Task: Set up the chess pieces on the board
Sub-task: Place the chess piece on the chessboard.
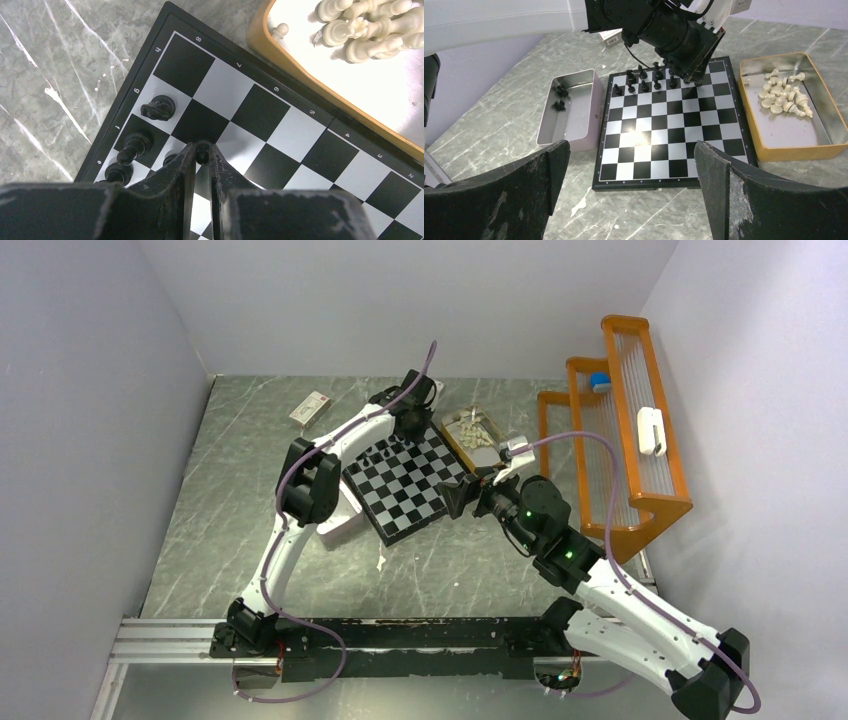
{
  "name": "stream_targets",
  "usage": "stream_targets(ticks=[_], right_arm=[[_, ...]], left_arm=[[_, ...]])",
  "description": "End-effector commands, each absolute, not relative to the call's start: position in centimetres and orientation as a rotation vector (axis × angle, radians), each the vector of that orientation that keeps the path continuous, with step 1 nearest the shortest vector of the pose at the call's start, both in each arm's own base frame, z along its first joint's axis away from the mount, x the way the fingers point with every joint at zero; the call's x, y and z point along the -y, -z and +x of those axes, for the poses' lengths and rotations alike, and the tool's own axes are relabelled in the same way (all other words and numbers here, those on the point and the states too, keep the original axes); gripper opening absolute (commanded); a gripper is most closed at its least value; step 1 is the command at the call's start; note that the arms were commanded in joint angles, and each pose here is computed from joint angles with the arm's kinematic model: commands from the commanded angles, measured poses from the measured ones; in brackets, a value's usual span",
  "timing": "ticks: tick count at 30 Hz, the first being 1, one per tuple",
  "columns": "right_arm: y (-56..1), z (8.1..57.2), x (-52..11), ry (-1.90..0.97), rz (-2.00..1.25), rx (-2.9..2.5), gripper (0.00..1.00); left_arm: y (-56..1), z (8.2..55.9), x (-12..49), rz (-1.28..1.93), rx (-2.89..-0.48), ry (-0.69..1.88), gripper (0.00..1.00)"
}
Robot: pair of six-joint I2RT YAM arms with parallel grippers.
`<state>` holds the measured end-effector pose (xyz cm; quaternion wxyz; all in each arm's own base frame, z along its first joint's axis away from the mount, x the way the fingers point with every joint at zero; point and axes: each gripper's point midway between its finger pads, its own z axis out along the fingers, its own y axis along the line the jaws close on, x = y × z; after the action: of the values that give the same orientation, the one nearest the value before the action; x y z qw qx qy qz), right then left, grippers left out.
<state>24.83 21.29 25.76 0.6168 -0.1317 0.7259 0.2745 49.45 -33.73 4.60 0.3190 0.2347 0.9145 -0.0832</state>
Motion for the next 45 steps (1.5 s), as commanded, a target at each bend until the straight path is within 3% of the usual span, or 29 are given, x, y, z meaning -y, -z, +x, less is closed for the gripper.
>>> stream_targets(ticks=[1, 45], right_arm=[[-27.4, 25.0, -21.5, -0.654, -0.291, -1.622, 1.00], [-27.7, 24.9, -21.5, -0.661, -0.292, -1.613, 1.00]], left_arm=[[-5.4, 50.4, 34.7, 0.631, -2.350, 0.219, 0.20], [-4.7, 51.6, 34.9, 0.643, -2.308, 0.194, 0.21]])
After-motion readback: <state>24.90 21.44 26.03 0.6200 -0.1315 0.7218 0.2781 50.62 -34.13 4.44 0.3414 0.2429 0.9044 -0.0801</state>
